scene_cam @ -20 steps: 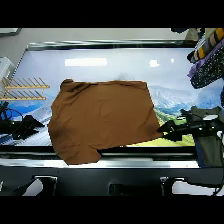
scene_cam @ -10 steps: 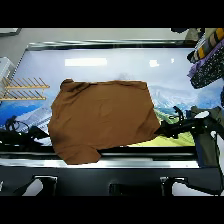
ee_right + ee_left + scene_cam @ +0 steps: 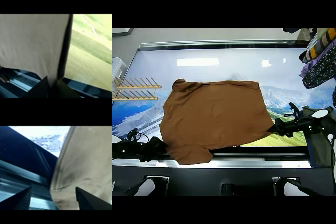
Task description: Fold the clothes and pants, and hang the long-sleeved shirts on hangers.
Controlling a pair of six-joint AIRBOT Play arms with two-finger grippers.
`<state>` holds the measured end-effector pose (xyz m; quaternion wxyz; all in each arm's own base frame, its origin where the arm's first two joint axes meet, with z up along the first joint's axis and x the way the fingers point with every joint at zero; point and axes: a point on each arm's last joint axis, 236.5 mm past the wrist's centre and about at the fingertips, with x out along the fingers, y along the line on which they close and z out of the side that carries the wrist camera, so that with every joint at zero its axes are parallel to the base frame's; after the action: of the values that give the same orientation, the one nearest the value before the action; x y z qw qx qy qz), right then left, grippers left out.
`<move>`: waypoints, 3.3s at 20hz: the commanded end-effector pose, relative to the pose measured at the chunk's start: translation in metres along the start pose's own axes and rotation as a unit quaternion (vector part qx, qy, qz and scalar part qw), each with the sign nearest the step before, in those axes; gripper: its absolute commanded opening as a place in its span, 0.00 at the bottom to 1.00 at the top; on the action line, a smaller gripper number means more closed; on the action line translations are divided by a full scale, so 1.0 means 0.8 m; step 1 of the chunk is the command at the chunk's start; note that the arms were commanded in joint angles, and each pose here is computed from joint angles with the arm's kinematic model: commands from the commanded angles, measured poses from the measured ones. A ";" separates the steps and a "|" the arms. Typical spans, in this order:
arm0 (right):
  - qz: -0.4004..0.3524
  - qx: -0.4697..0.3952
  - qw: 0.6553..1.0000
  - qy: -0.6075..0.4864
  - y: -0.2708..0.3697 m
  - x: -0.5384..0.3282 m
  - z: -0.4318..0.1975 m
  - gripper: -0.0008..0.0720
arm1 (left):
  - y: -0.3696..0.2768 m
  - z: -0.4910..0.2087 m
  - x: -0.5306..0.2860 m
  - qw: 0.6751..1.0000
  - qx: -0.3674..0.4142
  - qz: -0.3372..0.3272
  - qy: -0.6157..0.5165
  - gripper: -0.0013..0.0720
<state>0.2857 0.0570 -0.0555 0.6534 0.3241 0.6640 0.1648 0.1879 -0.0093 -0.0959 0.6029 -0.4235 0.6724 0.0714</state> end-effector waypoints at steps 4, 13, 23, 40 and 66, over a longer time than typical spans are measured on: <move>0.023 -0.002 1.000 -0.005 0.016 -0.002 0.002 0.05 | -0.017 0.003 0.013 0.999 -0.016 -0.032 -0.013 0.85; 0.024 -0.014 0.999 -0.019 0.024 -0.010 0.003 0.05 | -0.020 -0.018 0.038 0.999 -0.018 -0.032 0.005 0.21; 0.035 -0.199 0.971 -0.130 0.160 -0.029 0.063 0.05 | -0.150 0.077 -0.080 0.980 0.101 -0.111 -0.131 0.03; 0.025 -0.369 0.630 -0.682 0.465 -0.572 -0.196 0.05 | -0.309 -0.184 -0.675 0.658 0.287 -0.156 -0.678 0.03; -0.155 -0.137 0.931 -0.300 0.101 -0.100 0.339 0.05 | -0.358 0.320 -0.048 0.923 0.331 -0.002 -0.198 0.04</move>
<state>0.5530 0.0121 0.0578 0.8806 0.1618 0.4428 0.0490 0.5599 -0.0123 0.0176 0.8447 -0.1854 0.4975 -0.0676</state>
